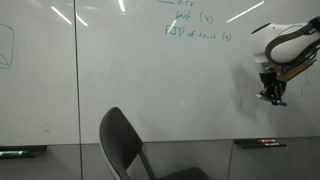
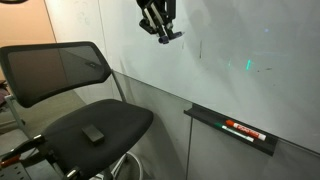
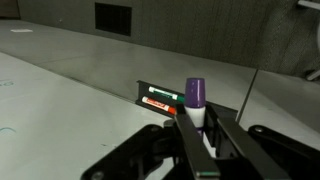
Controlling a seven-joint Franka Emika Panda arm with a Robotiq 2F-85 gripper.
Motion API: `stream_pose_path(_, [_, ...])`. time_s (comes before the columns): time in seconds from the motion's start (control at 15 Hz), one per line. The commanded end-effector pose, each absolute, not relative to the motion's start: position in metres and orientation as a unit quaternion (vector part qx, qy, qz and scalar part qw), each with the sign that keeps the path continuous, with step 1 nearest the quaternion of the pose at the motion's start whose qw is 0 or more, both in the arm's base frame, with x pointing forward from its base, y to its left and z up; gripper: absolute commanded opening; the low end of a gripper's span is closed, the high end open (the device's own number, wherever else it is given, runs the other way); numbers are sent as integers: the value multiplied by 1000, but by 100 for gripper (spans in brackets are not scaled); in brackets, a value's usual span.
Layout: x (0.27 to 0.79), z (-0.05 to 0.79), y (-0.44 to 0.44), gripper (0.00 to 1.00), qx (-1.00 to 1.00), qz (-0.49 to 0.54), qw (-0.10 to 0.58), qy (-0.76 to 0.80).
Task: Write something on the whiteboard
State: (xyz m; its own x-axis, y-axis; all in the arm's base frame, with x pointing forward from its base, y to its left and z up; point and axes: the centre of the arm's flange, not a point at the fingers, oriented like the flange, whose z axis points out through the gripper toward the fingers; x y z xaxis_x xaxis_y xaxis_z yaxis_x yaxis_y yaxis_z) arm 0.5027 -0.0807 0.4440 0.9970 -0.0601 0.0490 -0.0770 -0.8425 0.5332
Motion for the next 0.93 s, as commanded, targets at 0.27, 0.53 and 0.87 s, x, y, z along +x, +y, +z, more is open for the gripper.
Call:
stream_pose_path(0.27, [531, 462, -104, 9, 938, 99, 324, -69])
stream_pose_path(0.53, [542, 472, -105, 9, 934, 120, 328, -75])
stream_pose_path(0.87, [554, 475, -109, 9, 928, 132, 339, -80])
